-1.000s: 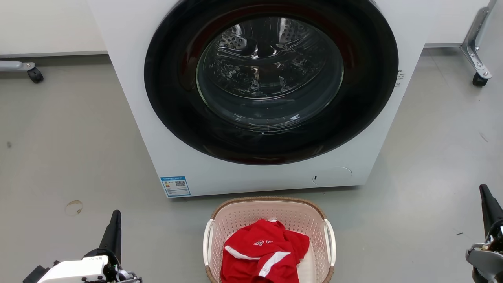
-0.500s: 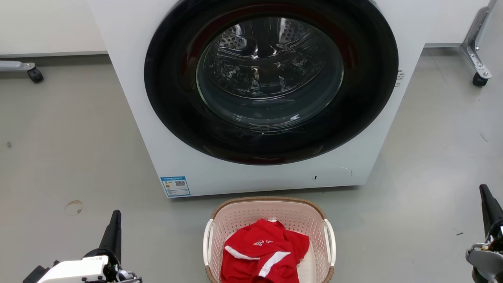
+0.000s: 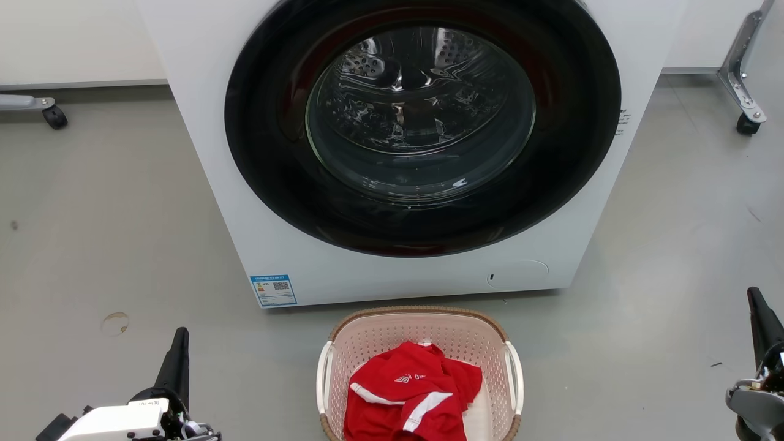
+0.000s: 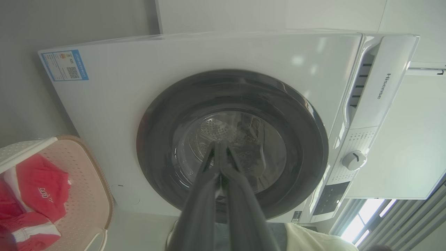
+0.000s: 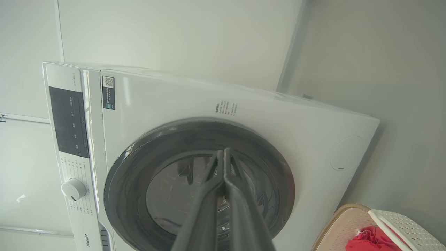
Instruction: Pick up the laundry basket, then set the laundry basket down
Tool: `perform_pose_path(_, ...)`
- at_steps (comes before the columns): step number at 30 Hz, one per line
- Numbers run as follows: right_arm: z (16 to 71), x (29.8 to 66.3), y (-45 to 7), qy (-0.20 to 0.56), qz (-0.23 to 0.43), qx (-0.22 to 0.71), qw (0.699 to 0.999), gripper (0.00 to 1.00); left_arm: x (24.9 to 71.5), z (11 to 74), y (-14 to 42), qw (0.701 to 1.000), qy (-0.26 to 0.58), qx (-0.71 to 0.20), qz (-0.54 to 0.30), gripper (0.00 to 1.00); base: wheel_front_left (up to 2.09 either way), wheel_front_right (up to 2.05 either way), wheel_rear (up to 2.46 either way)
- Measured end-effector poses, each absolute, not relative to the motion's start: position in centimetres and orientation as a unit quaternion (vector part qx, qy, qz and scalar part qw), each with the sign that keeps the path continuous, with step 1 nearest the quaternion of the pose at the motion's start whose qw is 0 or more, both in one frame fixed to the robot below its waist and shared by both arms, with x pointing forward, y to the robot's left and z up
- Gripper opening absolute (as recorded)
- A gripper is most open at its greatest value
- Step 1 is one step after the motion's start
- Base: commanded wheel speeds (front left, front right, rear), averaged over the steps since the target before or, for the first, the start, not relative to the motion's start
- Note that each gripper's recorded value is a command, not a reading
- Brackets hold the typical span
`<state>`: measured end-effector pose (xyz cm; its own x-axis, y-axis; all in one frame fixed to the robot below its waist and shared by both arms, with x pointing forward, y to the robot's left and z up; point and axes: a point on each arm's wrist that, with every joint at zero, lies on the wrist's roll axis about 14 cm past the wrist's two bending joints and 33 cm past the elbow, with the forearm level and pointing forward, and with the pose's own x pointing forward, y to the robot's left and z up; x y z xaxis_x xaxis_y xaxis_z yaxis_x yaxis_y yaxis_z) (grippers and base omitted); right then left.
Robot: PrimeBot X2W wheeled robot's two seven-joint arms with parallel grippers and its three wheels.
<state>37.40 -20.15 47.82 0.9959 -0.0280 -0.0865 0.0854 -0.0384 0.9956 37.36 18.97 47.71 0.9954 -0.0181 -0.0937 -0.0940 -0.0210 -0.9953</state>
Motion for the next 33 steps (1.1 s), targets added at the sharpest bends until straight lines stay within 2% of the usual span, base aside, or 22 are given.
perform_pose_path(33,47.82,37.40,-20.15,0.020,-0.041,0.719,0.693,0.00,37.36,47.71,18.96,0.698,0.039,-0.714,0.027,0.00,0.00,0.00,0.00)
